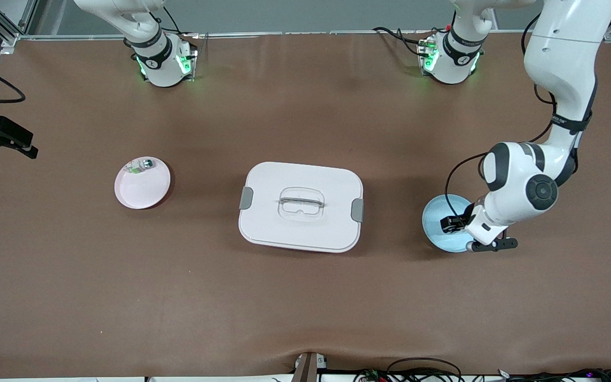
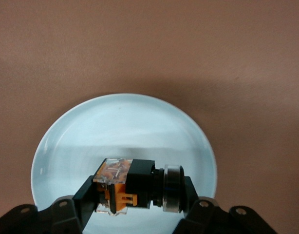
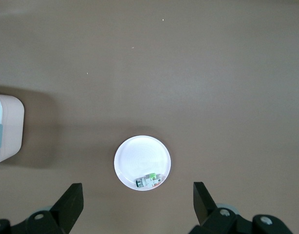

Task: Transfer orange switch to right arm and place
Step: 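Lift the switch with the left gripper while the right gripper approaches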

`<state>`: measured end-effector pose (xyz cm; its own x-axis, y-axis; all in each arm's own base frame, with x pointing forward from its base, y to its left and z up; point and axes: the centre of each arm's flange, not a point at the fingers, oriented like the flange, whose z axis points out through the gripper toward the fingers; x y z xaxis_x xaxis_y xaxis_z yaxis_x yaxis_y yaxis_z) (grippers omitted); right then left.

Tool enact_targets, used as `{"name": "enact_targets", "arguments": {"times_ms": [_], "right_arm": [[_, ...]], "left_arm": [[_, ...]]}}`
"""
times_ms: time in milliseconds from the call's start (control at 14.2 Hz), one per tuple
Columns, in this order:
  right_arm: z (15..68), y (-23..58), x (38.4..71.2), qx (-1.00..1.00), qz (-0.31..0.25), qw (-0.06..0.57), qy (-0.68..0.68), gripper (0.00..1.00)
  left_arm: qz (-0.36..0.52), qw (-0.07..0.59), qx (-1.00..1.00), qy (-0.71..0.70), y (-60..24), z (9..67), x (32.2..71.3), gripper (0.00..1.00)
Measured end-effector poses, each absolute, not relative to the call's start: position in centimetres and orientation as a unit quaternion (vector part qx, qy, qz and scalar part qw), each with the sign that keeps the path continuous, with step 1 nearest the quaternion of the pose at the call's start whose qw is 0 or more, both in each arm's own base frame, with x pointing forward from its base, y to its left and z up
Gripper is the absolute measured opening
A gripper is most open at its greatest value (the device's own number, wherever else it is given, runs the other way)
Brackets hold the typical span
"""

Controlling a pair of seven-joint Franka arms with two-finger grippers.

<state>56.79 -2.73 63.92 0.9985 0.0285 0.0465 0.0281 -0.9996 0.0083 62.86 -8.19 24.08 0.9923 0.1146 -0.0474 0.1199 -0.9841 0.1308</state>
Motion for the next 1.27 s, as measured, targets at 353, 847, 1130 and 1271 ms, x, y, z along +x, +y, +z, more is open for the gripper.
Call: {"name": "enact_targets", "arguments": {"times_ms": [353, 847, 1130, 1271], "right_arm": [[63.7, -2.8, 56.8, 1.0, 0.02, 0.004, 0.013, 1.0], [62.8, 0.5, 56.5, 1.0, -0.012, 0.002, 0.021, 1.0], [62.7, 9.6, 55.6, 1.0, -0.014, 0.005, -0.009, 1.0], [62.6, 13.7, 54.6, 1.0, -0.023, 0.008, -0.011, 1.0]], "left_arm": [[-0.036, 0.112, 0.988, 0.096, -9.3, 31.3, 64.8, 0.72], [-0.079, 0.131, 0.973, 0.174, -16.3, 41.3, 65.1, 0.72], [-0.102, 0.164, 0.95, 0.244, -20.8, 45.9, 64.4, 0.72], [-0.118, 0.176, 0.936, 0.281, -23.6, 47.1, 63.6, 0.72]]}}
